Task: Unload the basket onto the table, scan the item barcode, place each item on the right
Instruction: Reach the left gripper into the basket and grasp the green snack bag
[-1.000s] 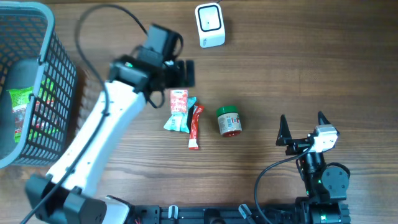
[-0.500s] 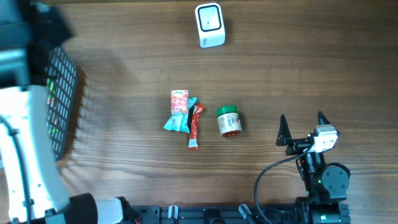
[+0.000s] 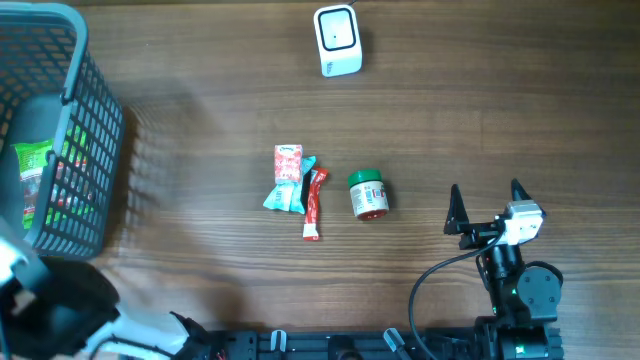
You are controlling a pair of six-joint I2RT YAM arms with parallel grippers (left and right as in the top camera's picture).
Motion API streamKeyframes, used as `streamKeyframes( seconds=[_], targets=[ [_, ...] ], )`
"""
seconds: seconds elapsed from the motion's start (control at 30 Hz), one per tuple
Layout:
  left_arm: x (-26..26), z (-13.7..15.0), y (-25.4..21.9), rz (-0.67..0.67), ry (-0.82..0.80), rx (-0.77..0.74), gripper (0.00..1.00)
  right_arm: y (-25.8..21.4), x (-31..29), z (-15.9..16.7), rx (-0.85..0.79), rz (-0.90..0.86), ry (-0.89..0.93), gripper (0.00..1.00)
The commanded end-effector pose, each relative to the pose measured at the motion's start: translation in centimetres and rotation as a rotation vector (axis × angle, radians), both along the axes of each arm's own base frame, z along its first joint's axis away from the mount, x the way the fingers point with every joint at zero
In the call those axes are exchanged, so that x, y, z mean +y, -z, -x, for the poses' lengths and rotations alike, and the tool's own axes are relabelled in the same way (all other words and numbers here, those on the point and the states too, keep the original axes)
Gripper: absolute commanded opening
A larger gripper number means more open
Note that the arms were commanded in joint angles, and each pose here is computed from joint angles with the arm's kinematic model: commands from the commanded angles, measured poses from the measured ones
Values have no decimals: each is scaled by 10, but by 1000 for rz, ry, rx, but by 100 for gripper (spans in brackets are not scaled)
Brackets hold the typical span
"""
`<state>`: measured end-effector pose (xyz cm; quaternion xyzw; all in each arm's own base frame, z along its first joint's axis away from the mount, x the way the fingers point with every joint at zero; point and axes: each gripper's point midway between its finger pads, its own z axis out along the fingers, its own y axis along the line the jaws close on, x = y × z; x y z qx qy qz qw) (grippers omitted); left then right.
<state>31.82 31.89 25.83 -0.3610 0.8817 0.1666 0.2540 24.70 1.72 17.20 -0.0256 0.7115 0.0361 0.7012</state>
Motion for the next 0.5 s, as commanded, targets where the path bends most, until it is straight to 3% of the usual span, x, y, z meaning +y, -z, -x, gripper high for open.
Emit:
streamKeyframes(
  seconds=[0.0,0.47],
  targets=[
    [-5,-18,57,105,166,117,100,-1,-3,0,-2,-14,14,100],
    [-31,-35,213,455,276,275,100,-1,-3,0,-2,-14,14,100]
  ],
)
